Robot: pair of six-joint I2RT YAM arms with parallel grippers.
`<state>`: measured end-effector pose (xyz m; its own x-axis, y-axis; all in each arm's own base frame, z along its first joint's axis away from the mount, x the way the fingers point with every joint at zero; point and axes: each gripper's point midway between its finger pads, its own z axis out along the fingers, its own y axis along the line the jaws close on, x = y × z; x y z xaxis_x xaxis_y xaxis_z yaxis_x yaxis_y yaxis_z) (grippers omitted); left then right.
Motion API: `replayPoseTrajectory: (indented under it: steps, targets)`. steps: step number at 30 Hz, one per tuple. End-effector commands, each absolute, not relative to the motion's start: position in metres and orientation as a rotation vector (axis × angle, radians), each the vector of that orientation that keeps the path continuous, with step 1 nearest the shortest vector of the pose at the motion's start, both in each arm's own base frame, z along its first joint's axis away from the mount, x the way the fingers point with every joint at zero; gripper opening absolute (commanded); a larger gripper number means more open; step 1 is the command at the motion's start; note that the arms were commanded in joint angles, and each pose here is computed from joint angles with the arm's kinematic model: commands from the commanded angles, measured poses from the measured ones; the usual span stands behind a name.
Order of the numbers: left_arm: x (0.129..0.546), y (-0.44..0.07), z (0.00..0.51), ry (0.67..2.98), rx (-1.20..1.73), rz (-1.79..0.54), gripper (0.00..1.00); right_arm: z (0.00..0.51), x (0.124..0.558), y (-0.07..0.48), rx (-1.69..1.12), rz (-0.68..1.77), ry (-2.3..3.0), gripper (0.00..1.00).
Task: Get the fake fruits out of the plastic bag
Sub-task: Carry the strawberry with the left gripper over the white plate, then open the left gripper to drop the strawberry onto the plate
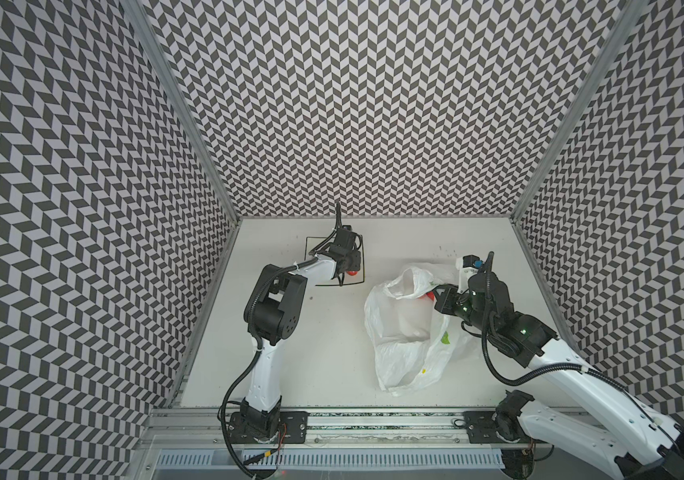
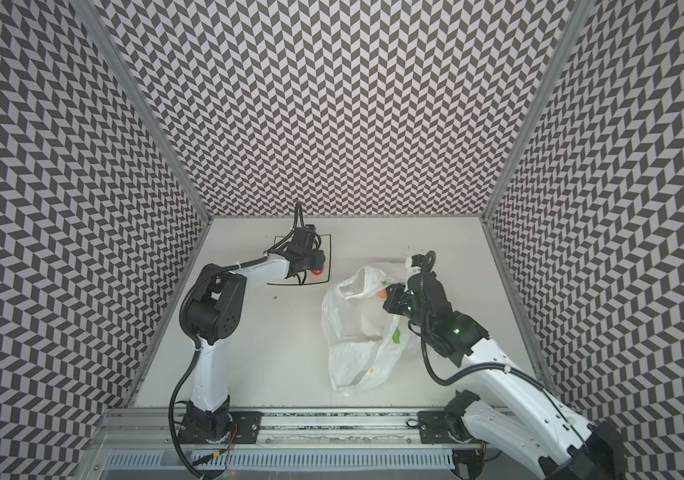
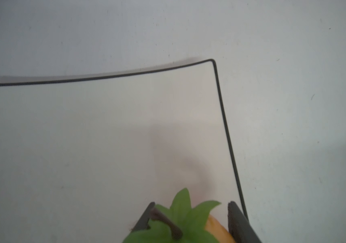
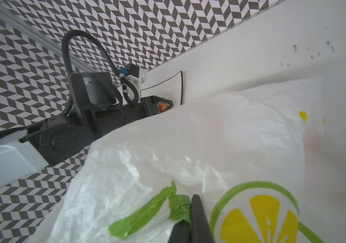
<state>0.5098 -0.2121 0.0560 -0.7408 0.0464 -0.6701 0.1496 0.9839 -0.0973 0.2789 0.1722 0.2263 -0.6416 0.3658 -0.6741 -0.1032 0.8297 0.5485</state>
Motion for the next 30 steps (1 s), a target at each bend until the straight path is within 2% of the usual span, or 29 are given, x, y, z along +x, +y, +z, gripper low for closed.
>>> replayPoseTrajectory:
  steps: [1, 3, 5, 8, 13, 17, 19, 24, 30]
  targets:
    - [0.517, -0.209, 0.057, 2.400, 0.136, -0.146, 0.19, 0.244, 0.285, 0.172, 0.213, 0.728, 2.106, 0.00]
    - [0.517, -0.208, 0.054, 2.406, 0.131, -0.142, 0.28, 0.244, 0.285, 0.172, 0.213, 0.728, 2.104, 0.00]
    - [0.518, -0.209, 0.055, 2.404, 0.121, -0.149, 0.42, 0.245, 0.285, 0.172, 0.214, 0.730, 2.101, 0.00]
    - [0.519, -0.209, 0.058, 2.398, 0.113, -0.152, 0.57, 0.245, 0.285, 0.172, 0.212, 0.730, 2.101, 0.00]
    - [0.522, -0.211, 0.077, 2.365, 0.112, -0.168, 0.74, 0.247, 0.286, 0.172, 0.214, 0.727, 2.097, 0.00]
    - [0.525, -0.209, 0.113, 2.300, 0.099, -0.186, 0.84, 0.246, 0.286, 0.171, 0.214, 0.722, 2.096, 0.00]
    - [0.524, -0.205, 0.135, 2.260, 0.087, -0.197, 0.93, 0.246, 0.287, 0.172, 0.212, 0.721, 2.095, 0.00]
    - [0.505, -0.190, 0.198, 2.144, 0.048, -0.232, 0.95, 0.249, 0.293, 0.176, 0.198, 0.717, 2.087, 0.00]
    - [0.453, -0.165, 0.263, 2.001, 0.013, -0.268, 0.90, 0.254, 0.302, 0.184, 0.169, 0.722, 2.080, 0.00]
